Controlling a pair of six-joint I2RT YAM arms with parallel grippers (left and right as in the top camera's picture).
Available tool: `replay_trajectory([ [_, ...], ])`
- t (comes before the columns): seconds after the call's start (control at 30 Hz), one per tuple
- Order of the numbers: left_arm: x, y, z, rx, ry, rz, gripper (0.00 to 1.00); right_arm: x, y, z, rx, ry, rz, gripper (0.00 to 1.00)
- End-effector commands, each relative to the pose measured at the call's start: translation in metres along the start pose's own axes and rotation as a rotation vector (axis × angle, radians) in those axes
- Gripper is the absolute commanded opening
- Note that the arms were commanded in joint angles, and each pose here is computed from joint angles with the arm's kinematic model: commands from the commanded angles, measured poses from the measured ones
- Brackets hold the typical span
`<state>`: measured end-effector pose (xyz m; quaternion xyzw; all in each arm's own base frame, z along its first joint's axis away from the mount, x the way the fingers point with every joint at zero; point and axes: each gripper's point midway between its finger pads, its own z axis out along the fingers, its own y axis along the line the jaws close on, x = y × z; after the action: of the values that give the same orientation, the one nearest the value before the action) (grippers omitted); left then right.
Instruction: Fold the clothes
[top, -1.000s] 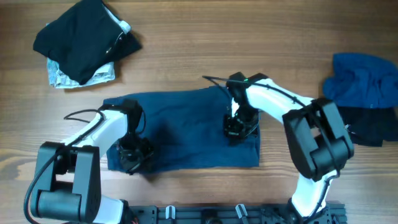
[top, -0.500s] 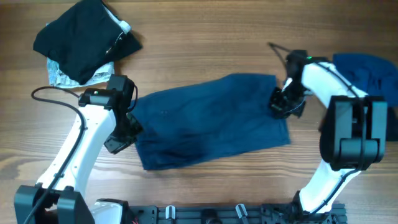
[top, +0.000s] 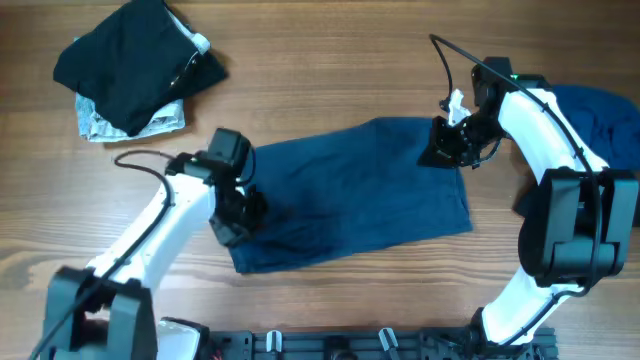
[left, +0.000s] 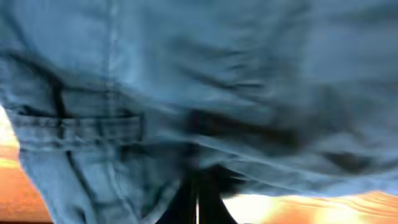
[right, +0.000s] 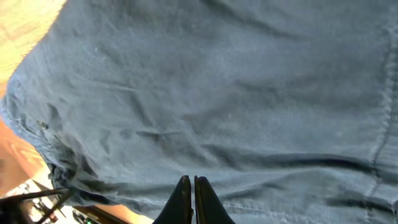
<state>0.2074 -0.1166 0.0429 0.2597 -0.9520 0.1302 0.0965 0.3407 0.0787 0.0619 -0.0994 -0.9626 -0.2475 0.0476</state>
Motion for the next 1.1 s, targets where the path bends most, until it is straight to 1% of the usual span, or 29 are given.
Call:
replay_trajectory([
  [0.0, 0.014, 0.019, 0.024, -0.035, 0.069, -0.042, 0.04, -0.007, 0.019, -0.005, -0.038, -0.042, -0.080, 0.04],
  [0.13, 0.024, 0.039, 0.036, -0.086, 0.095, -0.068, 0.04, -0.016, 0.010, -0.002, 0.053, -0.083, -0.041, 0.04],
  [0.23, 0.027, 0.046, 0.037, -0.116, 0.098, -0.083, 0.04, -0.015, 0.007, -0.002, 0.068, -0.082, -0.040, 0.04],
  [0.3, 0.026, 0.065, 0.034, -0.211, 0.067, -0.136, 0.04, -0.016, 0.003, -0.003, 0.093, -0.085, -0.037, 0.04],
  [0.37, 0.027, 0.079, 0.031, -0.280, 0.057, -0.145, 0.04, -0.017, 0.001, -0.003, 0.107, -0.091, -0.021, 0.04],
  [0.43, 0.027, 0.085, 0.028, -0.315, 0.045, -0.150, 0.04, -0.019, 0.001, -0.003, 0.108, -0.101, -0.013, 0.04],
  [0.53, 0.013, 0.073, 0.015, -0.294, -0.019, -0.141, 0.04, -0.023, -0.003, -0.004, 0.131, -0.119, -0.006, 0.05],
  [0.6, 0.002, 0.057, -0.001, -0.252, -0.076, -0.124, 0.04, -0.024, -0.004, -0.004, 0.137, -0.121, -0.033, 0.10],
  [0.63, -0.005, 0.047, -0.011, -0.213, -0.113, -0.106, 0.10, -0.021, -0.003, -0.004, 0.131, -0.107, -0.063, 0.10],
  [0.67, -0.009, 0.038, -0.017, -0.182, -0.141, -0.081, 0.26, -0.017, 0.000, -0.003, 0.118, -0.090, -0.098, 0.05],
  [0.7, -0.013, 0.033, -0.019, -0.157, -0.162, -0.074, 0.45, -0.013, 0.007, 0.000, 0.098, -0.070, -0.133, 0.04],
  [0.73, -0.015, 0.032, -0.019, -0.151, -0.166, -0.073, 0.46, -0.009, 0.013, 0.002, 0.083, -0.058, -0.145, 0.04],
  [0.77, -0.015, 0.031, -0.019, -0.149, -0.168, -0.073, 0.56, -0.005, 0.019, 0.006, 0.082, -0.046, -0.161, 0.04],
  [0.8, -0.015, 0.031, -0.019, -0.150, -0.168, -0.073, 0.68, -0.002, 0.024, 0.010, 0.090, -0.039, -0.167, 0.13],
  [0.83, -0.015, 0.031, -0.019, -0.150, -0.169, -0.073, 0.81, -0.003, 0.021, 0.011, 0.133, -0.046, -0.132, 0.28],
  [0.87, -0.017, 0.034, -0.020, -0.163, -0.181, -0.073, 0.85, -0.007, 0.006, 0.010, 0.246, -0.082, -0.058, 0.56],
  [0.9, -0.023, 0.040, -0.022, -0.199, -0.217, -0.075, 0.99, -0.010, -0.007, 0.006, 0.332, -0.115, -0.011, 0.78],
  [0.93, -0.027, 0.044, -0.024, -0.219, -0.242, -0.083, 1.00, -0.011, -0.010, 0.005, 0.350, -0.118, -0.009, 0.80],
  [0.97, -0.028, 0.045, -0.025, -0.220, -0.246, -0.089, 1.00, -0.009, -0.010, 0.006, 0.351, -0.111, -0.017, 0.81],
  [1.0, -0.030, 0.047, -0.025, -0.218, -0.246, -0.100, 1.00, -0.007, -0.012, 0.008, 0.354, -0.100, -0.024, 0.79],
  [1.03, -0.033, 0.050, -0.027, -0.216, -0.247, -0.122, 1.00, 0.000, -0.018, 0.014, 0.362, -0.078, -0.017, 0.72],
  [1.07, -0.035, 0.053, -0.028, -0.214, -0.248, -0.137, 1.00, 0.005, -0.025, 0.021, 0.368, -0.064, -0.013, 0.69],
])
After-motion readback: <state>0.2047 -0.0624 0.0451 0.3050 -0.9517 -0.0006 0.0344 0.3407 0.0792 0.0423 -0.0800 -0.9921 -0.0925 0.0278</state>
